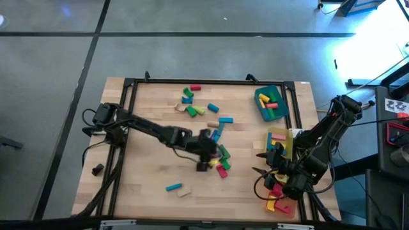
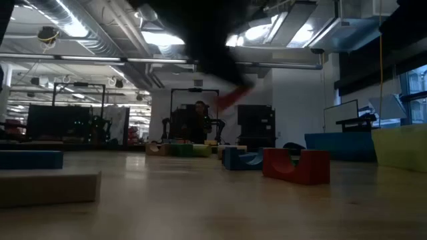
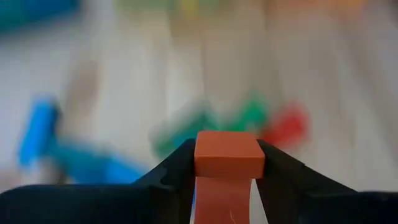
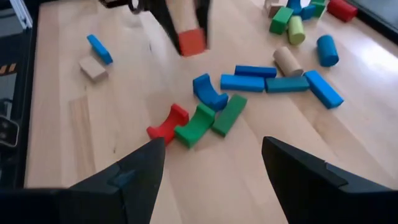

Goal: Sort blocks by size
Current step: Put the orange arch block into the orange bin

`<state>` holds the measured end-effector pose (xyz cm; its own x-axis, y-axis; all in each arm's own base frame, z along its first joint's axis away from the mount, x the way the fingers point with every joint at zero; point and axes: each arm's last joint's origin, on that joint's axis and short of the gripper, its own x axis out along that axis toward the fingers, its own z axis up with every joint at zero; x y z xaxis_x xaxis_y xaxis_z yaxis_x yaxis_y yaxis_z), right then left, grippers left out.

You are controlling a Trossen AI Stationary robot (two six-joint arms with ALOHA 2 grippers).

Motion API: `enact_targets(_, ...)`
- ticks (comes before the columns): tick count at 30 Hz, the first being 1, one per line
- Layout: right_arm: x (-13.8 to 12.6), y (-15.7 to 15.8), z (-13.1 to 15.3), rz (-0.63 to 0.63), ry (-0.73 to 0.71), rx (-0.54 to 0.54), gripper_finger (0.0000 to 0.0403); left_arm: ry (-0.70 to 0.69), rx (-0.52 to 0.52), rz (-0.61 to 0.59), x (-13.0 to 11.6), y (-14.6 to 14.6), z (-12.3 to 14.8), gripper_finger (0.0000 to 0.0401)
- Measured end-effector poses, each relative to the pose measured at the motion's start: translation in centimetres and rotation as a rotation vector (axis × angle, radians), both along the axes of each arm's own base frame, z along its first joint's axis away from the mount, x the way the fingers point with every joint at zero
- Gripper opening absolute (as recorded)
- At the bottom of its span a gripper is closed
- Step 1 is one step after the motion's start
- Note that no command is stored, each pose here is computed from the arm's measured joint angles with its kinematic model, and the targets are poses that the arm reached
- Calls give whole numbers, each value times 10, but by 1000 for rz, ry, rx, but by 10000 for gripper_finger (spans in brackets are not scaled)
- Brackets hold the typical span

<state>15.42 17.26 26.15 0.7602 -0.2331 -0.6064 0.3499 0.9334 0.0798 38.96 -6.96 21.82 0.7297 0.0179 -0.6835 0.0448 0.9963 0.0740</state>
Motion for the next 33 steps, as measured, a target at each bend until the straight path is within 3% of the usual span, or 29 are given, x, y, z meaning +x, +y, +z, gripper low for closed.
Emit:
enact_targets(6,0,-1,1,-18,-35,-25,271,-447,-85,40,25,13,38,127)
enact_targets(13,2,-3,4,-77,-144,-106,271,-703,-164,-62,28,5,63,128)
enact_targets(19,5,-3,10,-118,-269,-196,271,-805,-112,-139,25,-12,73,128)
enact_targets(24,20,0,17,-89,-291,-233,271,-833,-73,-190,22,-26,75,129)
enact_targets(33,55,-3,36,131,-292,-217,271,-841,-47,-231,19,-38,76,129)
